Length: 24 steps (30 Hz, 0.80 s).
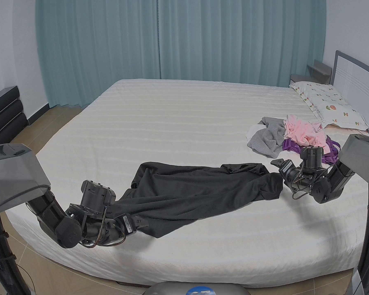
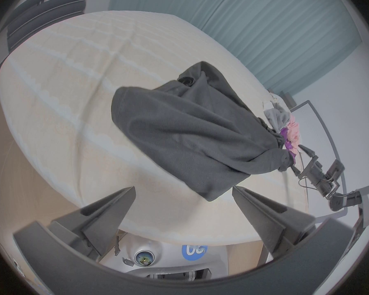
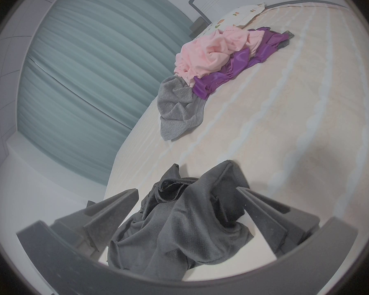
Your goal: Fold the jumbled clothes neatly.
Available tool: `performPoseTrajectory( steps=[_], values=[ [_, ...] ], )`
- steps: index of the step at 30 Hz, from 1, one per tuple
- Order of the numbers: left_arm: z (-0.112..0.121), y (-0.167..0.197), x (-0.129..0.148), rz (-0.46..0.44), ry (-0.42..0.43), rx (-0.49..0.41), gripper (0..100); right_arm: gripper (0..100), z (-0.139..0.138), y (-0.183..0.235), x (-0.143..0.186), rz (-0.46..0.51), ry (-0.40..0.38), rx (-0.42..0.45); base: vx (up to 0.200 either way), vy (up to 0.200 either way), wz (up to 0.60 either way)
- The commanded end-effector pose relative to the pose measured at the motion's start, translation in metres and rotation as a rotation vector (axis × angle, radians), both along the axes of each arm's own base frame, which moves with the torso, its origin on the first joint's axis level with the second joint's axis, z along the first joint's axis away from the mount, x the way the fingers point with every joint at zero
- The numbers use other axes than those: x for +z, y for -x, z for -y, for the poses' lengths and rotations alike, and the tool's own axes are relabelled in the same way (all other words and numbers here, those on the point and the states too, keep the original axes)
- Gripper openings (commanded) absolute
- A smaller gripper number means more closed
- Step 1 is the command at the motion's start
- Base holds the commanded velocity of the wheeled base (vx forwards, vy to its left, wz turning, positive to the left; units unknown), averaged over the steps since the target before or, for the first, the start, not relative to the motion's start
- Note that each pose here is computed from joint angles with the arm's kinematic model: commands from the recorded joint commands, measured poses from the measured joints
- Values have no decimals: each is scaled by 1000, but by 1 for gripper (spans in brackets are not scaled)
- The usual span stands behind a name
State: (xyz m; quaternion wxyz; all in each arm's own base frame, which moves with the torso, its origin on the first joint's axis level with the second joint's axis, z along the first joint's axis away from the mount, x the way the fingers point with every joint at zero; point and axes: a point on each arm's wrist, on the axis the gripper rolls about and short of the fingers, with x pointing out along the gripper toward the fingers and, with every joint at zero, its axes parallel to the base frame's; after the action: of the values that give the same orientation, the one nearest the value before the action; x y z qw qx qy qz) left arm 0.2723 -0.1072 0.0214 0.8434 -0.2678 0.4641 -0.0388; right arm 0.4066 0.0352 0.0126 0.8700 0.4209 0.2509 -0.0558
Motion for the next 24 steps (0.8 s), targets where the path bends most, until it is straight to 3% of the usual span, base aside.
performPoseTrajectory(
  steps=[1,9,10,17,24],
  values=[
    [11,-6,-23,-43,-44,-11,100,100,7,18,16,23,-2,-11,0,0,0],
    [22,-34,-38,5,-114,55,100,100,8,43,16,-16,4,-1,0,0,0],
    [23,-36,-37,10,-115,56,0,100,9,46,15,-23,10,1,0,0,0],
    [19,-31,-20,44,-101,65,0,100,7,70,9,-48,39,103,0,0,0],
    [2,-25,25,156,-57,118,0,100,-23,67,-15,-95,46,186,0,0,0]
  ],
)
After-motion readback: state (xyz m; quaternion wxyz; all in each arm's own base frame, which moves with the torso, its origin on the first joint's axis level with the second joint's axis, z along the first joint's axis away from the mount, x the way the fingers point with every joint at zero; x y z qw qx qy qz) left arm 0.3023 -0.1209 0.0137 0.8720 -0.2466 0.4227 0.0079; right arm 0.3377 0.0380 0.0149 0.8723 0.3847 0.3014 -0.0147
